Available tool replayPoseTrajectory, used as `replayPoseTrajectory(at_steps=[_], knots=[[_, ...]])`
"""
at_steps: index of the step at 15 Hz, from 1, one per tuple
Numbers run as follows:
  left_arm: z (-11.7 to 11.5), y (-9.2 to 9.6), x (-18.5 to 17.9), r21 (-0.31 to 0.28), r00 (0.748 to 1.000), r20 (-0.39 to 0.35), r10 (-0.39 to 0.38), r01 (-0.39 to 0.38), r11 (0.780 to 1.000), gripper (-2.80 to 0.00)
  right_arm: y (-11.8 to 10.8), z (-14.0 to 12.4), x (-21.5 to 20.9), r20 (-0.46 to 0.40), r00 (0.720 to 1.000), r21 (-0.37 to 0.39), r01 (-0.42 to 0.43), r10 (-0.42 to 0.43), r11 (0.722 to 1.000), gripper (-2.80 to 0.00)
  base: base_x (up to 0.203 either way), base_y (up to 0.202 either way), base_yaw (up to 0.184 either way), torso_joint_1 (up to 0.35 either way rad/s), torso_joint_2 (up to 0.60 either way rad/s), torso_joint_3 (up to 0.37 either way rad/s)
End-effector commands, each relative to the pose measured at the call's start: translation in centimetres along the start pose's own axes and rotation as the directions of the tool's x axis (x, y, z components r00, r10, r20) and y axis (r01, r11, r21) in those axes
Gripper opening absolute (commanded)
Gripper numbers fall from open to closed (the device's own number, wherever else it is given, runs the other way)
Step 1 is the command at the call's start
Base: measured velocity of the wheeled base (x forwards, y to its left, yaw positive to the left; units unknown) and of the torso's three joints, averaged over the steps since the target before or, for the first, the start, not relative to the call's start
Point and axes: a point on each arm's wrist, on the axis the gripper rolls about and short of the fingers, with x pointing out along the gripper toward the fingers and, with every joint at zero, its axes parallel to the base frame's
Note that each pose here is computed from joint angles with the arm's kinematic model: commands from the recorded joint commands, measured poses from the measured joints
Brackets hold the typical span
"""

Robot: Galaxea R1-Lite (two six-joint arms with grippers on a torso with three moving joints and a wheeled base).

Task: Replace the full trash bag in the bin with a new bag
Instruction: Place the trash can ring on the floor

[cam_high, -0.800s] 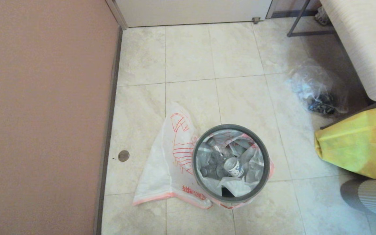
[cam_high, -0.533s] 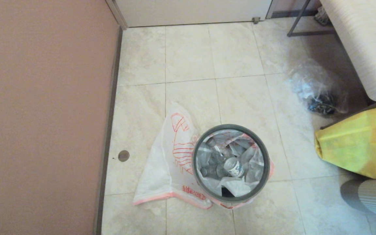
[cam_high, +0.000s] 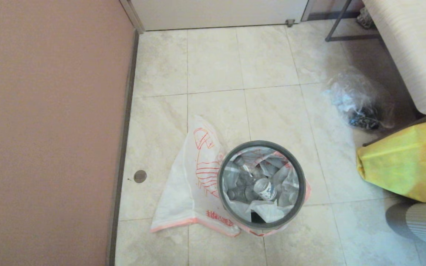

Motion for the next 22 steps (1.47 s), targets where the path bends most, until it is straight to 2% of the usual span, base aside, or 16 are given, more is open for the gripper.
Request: replayPoseTrajectory(at_steps=[1,3,6,11,14,19,22], knots=[[0.0,0.0,0.0,0.0,1.0,-0.002,0.0,0.0,1.0,-2.8,0.0,0.1,0.0,0.002,1.0,-0.003,0.0,0.0,1.0,-2.8,0.0,0.0,0.0,0.0,0.0,0.0],[0.0,0.0,0.0,0.0,1.0,-0.002,0.0,0.0,1.0,-2.8,-0.1,1.2,-0.2,0.014,1.0,-0.006,0.0,0.0,1.0,-2.8,0.0,0.0,0.0,0.0,0.0,0.0],[0.0,0.0,0.0,0.0,1.0,-0.002,0.0,0.0,1.0,-2.8,-0.3,4.7,-0.3,-0.001,1.0,-0.007,0.0,0.0,1.0,-2.8,0.0,0.0,0.0,0.0,0.0,0.0],[0.0,0.0,0.0,0.0,1.0,-0.002,0.0,0.0,1.0,-2.8,-0.8,10.5,3.2,-0.137,0.99,-0.006,-0.015,0.014,1.0,-2.8,0.0,0.0,0.0,0.0,0.0,0.0],[0.0,0.0,0.0,0.0,1.0,-0.001,0.0,0.0,1.0,-2.8,-0.9,13.1,6.2,-0.205,0.978,-0.039,-0.036,0.027,0.999,-2.8,0.0,0.0,0.0,0.0,0.0,0.0],[0.0,0.0,0.0,0.001,1.0,-0.001,0.0,0.0,1.0,-2.8,-0.5,12.9,14.1,-0.394,0.916,-0.023,-0.088,0.072,0.996,-2.8,0.0,0.0,0.0,0.0,0.0,0.0],[0.0,0.0,0.0,-0.001,1.0,-0.002,0.0,0.0,1.0,-2.8,1.0,10.9,20.2,-0.493,0.866,-0.03,-0.113,0.083,0.993,-2.8,0.0,0.0,0.0,0.0,0.0,0.0]])
